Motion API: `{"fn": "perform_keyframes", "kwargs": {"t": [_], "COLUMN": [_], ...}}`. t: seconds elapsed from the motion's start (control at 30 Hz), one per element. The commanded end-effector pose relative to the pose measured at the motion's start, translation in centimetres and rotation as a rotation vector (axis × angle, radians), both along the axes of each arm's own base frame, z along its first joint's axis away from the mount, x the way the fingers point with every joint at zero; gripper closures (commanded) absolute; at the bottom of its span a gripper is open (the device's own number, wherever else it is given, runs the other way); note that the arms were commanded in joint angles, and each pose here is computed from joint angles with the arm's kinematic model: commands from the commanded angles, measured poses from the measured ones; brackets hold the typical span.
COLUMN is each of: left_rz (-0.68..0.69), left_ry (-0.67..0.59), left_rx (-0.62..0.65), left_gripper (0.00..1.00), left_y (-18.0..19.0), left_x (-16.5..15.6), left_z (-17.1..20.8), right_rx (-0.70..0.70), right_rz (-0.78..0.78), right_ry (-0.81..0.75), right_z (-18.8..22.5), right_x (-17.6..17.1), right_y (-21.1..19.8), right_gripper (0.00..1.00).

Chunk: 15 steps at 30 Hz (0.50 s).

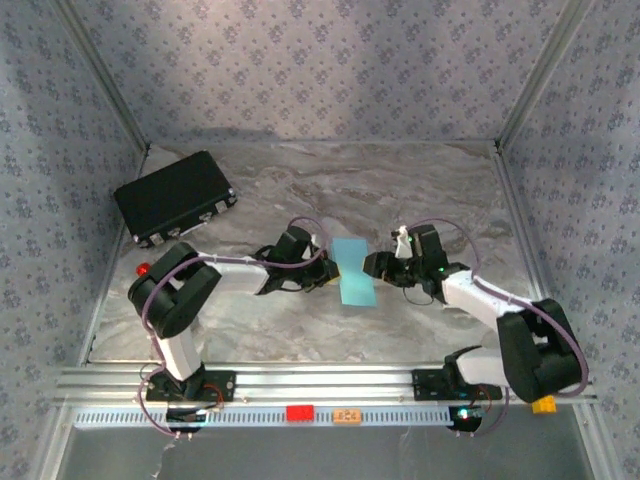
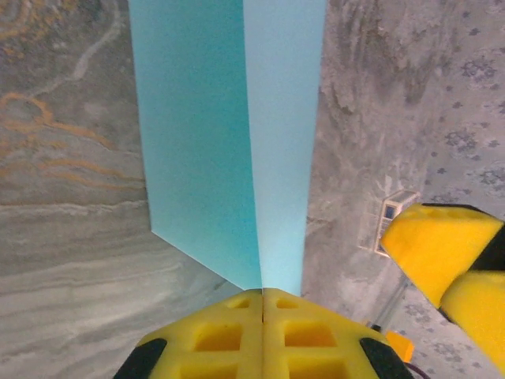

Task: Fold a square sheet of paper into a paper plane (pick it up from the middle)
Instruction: Third fold the triangle at the center of the table.

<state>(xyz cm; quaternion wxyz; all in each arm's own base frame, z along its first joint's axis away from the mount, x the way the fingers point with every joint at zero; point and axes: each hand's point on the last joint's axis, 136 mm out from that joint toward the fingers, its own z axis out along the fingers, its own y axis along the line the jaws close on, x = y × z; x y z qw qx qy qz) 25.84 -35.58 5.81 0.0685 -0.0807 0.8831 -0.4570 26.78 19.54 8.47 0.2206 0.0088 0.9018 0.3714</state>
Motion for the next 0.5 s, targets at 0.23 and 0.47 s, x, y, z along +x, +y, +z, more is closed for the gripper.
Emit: {"fn": "perform_keyframes", "kwargs": {"t": [0.23, 0.47], "left_rz": [0.021, 0.012], "left_ry": [0.004, 0.001], "left_rx": [-0.069, -0.074], "left_gripper": [1.0, 1.0], "left_y": [0.6, 0.3], "left_x": [0.0, 0.1], "left_z": [2.5, 2.6], "right_rx": [-0.319, -0.524], "right_rz": [0.228, 0.512], "right_ry": [-0.499, -0.837], "right_z": [1.2, 0.8], "right_x": [-2.6, -6.3], "right_y": [3.0, 6.3], "right_gripper": [0.38, 0.37]}}
